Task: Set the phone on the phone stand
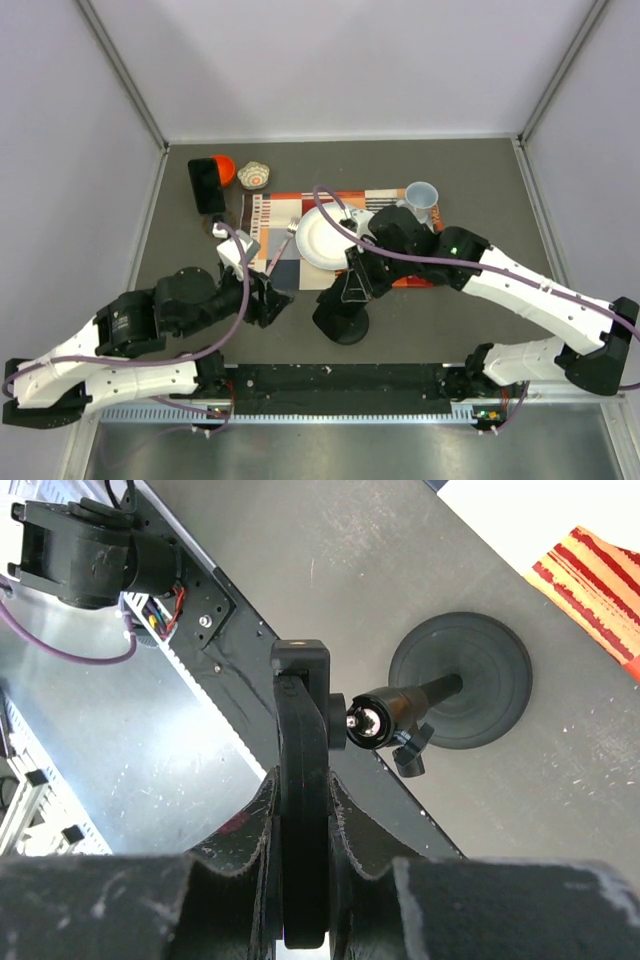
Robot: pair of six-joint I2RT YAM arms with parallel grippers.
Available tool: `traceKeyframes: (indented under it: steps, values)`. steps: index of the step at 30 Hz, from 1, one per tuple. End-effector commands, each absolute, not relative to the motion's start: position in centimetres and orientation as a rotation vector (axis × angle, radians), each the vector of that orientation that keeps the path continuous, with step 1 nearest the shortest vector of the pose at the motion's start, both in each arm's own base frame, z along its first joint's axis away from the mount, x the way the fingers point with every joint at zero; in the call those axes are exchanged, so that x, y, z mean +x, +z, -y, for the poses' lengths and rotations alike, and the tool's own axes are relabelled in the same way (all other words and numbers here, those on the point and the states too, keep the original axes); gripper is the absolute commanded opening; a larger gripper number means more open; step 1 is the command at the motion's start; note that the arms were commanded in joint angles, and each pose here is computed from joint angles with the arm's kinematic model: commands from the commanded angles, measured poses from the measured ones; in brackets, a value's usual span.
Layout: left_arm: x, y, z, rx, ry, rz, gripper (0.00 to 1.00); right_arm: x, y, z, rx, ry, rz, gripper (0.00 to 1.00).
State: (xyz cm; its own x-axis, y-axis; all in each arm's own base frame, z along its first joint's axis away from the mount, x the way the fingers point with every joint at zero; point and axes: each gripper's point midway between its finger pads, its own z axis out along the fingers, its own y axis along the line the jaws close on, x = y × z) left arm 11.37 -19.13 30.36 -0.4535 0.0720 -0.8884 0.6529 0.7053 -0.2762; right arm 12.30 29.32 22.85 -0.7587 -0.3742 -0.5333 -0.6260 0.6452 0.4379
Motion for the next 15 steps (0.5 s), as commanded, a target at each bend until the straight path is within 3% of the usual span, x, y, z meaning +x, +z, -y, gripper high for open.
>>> traceKeyframes:
  steps: [1, 2, 3, 4, 6, 9, 15]
  values:
    - [10.8, 29.4, 20.2, 0.609, -0.822, -1.908, 0.71, 9.7, 16.1, -21.2, -0.884, 0.455, -2.802, 0.0]
    - [10.7, 29.8, 20.8, 0.602, -0.858, -1.89, 0.75, 9.6, 16.5, -21.6, -0.869, 0.5, -2.795, 0.0]
    - [10.6, 30.0, 21.2, 0.617, -0.881, -1.868, 0.89, 9.7, 17.0, -21.9, -0.86, 0.536, -2.771, 0.0]
    - [10.3, 30.1, 21.8, 0.64, -0.909, -1.854, 0.98, 9.9, 17.4, -22.5, -0.847, 0.573, -2.743, 0.21]
    - [10.0, 30.1, 23.2, 0.692, -0.942, -1.834, 0.98, 9.9, 18.5, -23.2, -0.819, 0.643, -2.702, 0.41]
    - [10.1, 31.2, 24.4, 0.733, -0.947, -1.817, 0.98, 10.6, 20.3, -24.6, -0.757, 0.743, -2.609, 0.56]
    - [10.5, 34.1, 27.0, 0.784, -0.971, -1.786, 0.98, 11.9, 26.3, -26.6, -0.663, 0.95, -2.345, 0.76]
